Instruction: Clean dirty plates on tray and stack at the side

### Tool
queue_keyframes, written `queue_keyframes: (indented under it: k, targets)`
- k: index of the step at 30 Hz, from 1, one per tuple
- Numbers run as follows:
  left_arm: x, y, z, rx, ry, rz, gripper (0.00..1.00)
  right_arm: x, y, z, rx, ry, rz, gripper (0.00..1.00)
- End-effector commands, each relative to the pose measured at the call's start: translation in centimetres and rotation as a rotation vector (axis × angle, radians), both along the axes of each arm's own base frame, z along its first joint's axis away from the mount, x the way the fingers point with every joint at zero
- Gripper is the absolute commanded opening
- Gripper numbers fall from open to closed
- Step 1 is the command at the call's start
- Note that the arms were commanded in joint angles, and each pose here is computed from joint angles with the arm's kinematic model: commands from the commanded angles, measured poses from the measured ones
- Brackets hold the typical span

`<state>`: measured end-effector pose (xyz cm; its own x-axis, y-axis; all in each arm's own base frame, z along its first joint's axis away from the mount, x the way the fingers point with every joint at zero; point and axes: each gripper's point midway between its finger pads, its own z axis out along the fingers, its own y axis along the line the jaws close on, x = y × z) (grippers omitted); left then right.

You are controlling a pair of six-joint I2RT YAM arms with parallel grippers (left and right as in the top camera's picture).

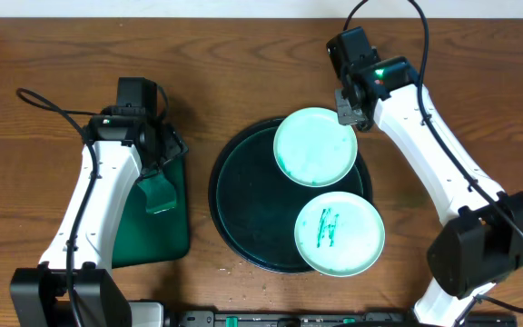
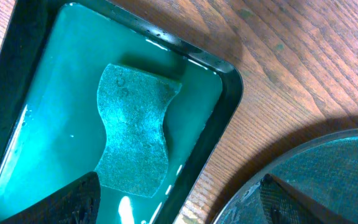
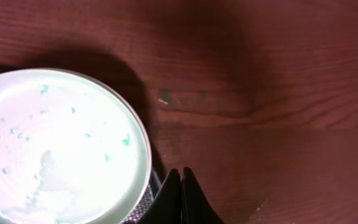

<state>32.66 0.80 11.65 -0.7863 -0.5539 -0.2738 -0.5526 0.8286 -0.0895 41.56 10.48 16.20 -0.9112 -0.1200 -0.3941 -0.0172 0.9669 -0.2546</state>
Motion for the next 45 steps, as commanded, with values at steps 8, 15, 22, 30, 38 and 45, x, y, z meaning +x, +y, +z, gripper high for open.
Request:
queue_keyframes:
  k: [8, 15, 22, 30, 38, 45]
  targets:
    - [0.3, 0.2, 0.5, 0.005, -0.014, 0.0, 0.82, -0.4, -0.4, 1.2, 0.141, 0.028, -0.021, 0.43]
    - [0.3, 0.2, 0.5, 0.006, -0.014, 0.0, 0.82, -1.3, 2.1, -2.9, 0.261, 0.194, 0.049, 0.57]
    - [0.4, 0.2, 0.6, 0.006, -0.017, 0.0, 0.82, -2.8, 6.5, -6.4, 0.304, 0.328, 0.258, 0.5]
    - [0.4, 0.2, 0.6, 0.006, -0.018, 0.0, 0.82, -4.7, 11.1, -6.8, 0.261, 0.341, 0.449, 0.56]
    - [0.4, 0.2, 0.6, 0.006, -0.018, 0.0, 0.82, -6.4, 13.5, -9.5, 0.237, 0.413, 0.514, 0.54]
    - [0.4, 0.2, 0.6, 0.006, -0.018, 0.0, 0.82, -8.0, 15.8, -10.9, 0.231, 0.454, 0.593, 0.54]
